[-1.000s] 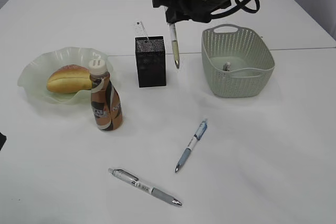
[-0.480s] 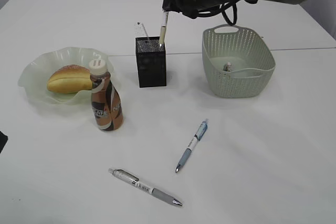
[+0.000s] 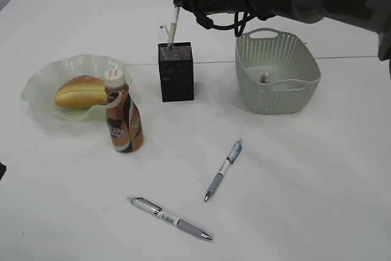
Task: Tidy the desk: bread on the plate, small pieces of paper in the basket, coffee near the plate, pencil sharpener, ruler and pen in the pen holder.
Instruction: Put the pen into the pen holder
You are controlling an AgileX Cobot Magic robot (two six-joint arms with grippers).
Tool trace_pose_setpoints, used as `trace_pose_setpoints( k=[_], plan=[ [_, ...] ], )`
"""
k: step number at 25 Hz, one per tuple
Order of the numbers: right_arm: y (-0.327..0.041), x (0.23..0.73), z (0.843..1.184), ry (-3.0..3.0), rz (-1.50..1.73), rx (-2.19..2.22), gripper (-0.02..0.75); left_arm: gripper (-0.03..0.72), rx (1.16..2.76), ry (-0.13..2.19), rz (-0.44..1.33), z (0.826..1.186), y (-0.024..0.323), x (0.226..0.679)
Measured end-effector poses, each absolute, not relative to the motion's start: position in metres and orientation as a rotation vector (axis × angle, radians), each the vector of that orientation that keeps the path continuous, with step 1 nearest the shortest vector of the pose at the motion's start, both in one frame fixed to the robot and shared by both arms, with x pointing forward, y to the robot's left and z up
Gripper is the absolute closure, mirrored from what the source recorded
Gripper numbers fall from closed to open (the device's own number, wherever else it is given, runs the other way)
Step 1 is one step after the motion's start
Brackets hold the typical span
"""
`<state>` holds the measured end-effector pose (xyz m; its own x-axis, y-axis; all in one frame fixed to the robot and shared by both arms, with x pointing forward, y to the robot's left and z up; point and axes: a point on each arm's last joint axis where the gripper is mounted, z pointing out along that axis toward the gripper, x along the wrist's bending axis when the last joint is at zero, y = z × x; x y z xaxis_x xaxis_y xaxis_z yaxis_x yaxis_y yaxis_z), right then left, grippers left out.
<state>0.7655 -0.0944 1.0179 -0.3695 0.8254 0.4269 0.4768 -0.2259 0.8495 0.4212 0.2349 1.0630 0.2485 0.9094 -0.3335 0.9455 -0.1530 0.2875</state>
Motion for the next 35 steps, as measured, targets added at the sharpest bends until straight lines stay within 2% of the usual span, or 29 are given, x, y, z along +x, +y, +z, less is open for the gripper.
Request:
trace_pose_setpoints(
  k=[14, 19, 22, 25, 27, 31, 35],
  plan=[
    [-0.088, 0.778, 0.971, 1.802, 1.597, 1.366, 0.68, 0.381, 2.118, 1.694, -0.117, 1.062, 0.236, 0.42],
    [-0.085, 0.777, 0.966, 1.85, 1.597, 1.3, 0.664, 0.381, 2.118, 1.694, -0.117, 1.062, 0.236, 0.42],
    [-0.085, 0.777, 0.967, 1.859, 1.603, 1.292, 0.584, 0.381, 2.118, 1.694, -0.117, 1.062, 0.236, 0.42],
    [-0.085, 0.776, 0.967, 1.867, 1.608, 1.287, 0.435, 0.381, 2.118, 1.694, -0.117, 1.062, 0.236, 0.42],
    [-0.084, 0.776, 0.966, 1.878, 1.617, 1.281, 0.388, 0.381, 2.118, 1.694, -0.117, 1.062, 0.236, 0.42],
    [-0.085, 0.776, 0.966, 1.886, 1.631, 1.287, 0.363, 0.381, 2.119, 1.694, -0.117, 1.062, 0.236, 0.42],
    [-0.088, 0.773, 0.984, 1.879, 1.654, 1.294, 0.361, 0.381, 2.119, 1.694, -0.117, 1.062, 0.236, 0.42]
  ],
)
